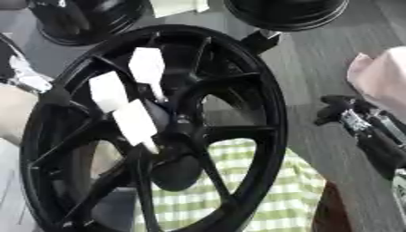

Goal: Pull the pin out of the wheel hub.

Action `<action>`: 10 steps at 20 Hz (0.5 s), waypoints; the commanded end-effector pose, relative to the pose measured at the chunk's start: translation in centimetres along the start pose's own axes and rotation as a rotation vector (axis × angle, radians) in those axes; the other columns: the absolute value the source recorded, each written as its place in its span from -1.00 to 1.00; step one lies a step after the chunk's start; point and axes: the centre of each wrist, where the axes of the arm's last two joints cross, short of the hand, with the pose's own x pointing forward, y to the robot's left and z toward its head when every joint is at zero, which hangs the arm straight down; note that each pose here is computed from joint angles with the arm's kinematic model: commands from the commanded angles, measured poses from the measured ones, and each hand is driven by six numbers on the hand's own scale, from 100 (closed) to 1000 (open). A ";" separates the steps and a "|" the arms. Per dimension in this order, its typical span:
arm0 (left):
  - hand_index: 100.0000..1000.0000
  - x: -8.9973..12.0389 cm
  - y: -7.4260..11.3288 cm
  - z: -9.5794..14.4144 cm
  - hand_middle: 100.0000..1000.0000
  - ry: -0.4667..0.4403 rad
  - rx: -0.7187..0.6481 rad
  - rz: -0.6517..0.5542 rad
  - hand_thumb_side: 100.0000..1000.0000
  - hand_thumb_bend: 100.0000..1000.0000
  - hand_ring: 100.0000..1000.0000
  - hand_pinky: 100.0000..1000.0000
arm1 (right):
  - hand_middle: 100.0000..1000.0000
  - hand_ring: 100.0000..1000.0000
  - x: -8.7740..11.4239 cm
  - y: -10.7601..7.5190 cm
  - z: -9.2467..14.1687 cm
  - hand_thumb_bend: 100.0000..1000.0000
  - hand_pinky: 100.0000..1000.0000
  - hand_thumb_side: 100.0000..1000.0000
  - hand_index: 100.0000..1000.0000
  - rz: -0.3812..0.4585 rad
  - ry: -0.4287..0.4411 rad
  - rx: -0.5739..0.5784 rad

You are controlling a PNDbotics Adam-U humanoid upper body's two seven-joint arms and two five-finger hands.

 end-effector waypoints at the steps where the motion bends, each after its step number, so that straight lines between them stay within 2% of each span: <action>1: 0.49 0.1 0.7 0.9 0.21 0.096 -0.066 0.083 -0.26 0.64 0.45 0.53 | 0.14 0.26 1.0 -0.4 -0.2 -1.00 1.00 0.22 0.54 0.034 -0.020 0.010; 5: 0.40 0.7 0.4 0.7 0.09 0.112 -0.044 0.127 -0.20 0.67 0.36 0.48 | 0.14 0.26 0.9 -0.3 -0.2 -1.00 1.00 0.22 0.54 0.034 -0.018 0.009; 10: 0.38 1.6 0.0 0.2 0.07 0.131 -0.022 0.177 -0.19 0.65 0.34 0.46 | 0.14 0.26 0.8 -0.3 -0.2 -1.00 1.00 0.23 0.54 0.032 -0.012 0.012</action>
